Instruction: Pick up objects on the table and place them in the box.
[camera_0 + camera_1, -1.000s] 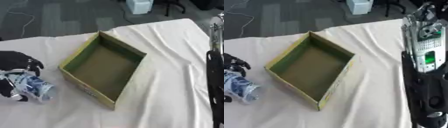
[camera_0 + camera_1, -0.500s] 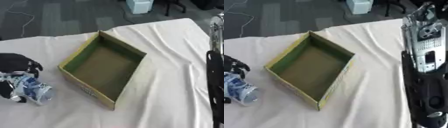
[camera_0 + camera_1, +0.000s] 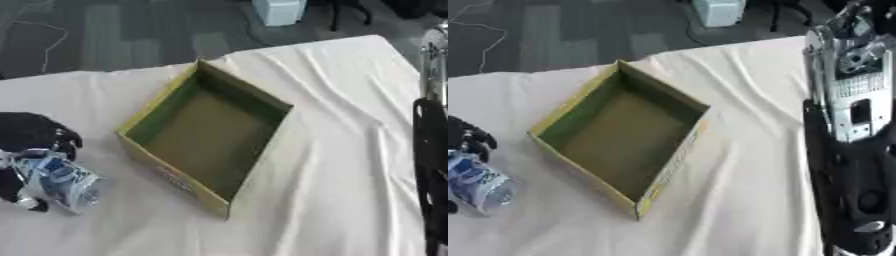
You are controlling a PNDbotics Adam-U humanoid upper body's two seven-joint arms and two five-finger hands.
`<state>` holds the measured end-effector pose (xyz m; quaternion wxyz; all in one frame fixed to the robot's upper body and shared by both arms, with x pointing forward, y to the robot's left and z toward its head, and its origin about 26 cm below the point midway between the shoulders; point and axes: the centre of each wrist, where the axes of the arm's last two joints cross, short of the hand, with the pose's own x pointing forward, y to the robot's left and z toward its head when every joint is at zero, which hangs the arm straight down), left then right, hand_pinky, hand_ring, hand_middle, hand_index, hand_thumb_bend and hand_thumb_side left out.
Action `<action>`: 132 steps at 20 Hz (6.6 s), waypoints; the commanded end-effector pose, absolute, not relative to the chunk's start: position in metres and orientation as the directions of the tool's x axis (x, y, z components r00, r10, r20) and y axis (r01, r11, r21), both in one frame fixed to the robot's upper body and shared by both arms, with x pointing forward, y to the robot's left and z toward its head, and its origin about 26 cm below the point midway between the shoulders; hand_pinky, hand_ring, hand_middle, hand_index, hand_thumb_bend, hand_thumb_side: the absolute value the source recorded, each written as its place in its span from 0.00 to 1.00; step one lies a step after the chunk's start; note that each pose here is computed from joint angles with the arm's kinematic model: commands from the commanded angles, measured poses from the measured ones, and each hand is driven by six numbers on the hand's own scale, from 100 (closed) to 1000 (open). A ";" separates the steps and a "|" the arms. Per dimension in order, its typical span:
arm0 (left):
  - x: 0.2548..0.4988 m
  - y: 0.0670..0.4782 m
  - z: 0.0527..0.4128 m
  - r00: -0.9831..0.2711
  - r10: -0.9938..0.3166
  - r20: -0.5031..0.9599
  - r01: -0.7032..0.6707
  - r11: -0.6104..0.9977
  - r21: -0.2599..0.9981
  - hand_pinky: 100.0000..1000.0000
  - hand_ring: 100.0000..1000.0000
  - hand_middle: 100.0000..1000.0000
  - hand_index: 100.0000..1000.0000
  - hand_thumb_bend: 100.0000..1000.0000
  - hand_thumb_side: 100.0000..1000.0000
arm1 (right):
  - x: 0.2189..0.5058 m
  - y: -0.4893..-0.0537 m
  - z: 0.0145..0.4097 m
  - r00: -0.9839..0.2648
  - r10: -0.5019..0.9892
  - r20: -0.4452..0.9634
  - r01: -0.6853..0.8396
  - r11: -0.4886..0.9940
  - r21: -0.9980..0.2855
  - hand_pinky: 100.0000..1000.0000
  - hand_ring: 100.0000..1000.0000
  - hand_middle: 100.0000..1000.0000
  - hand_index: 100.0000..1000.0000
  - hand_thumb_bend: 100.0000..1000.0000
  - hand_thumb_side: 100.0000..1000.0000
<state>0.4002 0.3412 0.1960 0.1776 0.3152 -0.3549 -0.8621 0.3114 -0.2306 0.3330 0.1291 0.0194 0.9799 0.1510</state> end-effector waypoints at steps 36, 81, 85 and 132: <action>0.365 0.346 0.293 -0.480 -0.437 -0.761 -0.314 -0.724 0.614 0.00 0.00 0.00 0.22 0.00 0.62 | 0.308 -0.238 0.334 -0.868 -0.009 -0.496 -0.261 0.858 0.442 0.33 0.25 0.38 0.40 0.00 0.97; 0.358 0.213 0.322 -0.459 -0.222 -0.861 -0.877 0.269 0.398 0.00 0.00 0.00 0.21 0.00 0.65 | 0.307 -0.224 0.340 -0.857 -0.059 -0.511 -0.333 0.821 0.464 0.33 0.25 0.38 0.40 0.00 0.97; 0.367 0.216 0.313 -0.470 -0.219 -0.855 -0.874 0.252 0.416 0.00 0.00 0.00 0.21 0.00 0.65 | 0.307 -0.219 0.343 -0.851 -0.079 -0.520 -0.360 0.808 0.466 0.33 0.25 0.38 0.40 0.00 0.97; 0.391 0.220 0.278 -0.556 -0.186 -0.810 -0.822 0.267 0.503 0.88 0.88 0.71 0.67 0.22 0.88 | 0.303 -0.211 0.359 -0.821 -0.107 -0.560 -0.425 0.769 0.477 0.34 0.25 0.38 0.40 0.00 0.96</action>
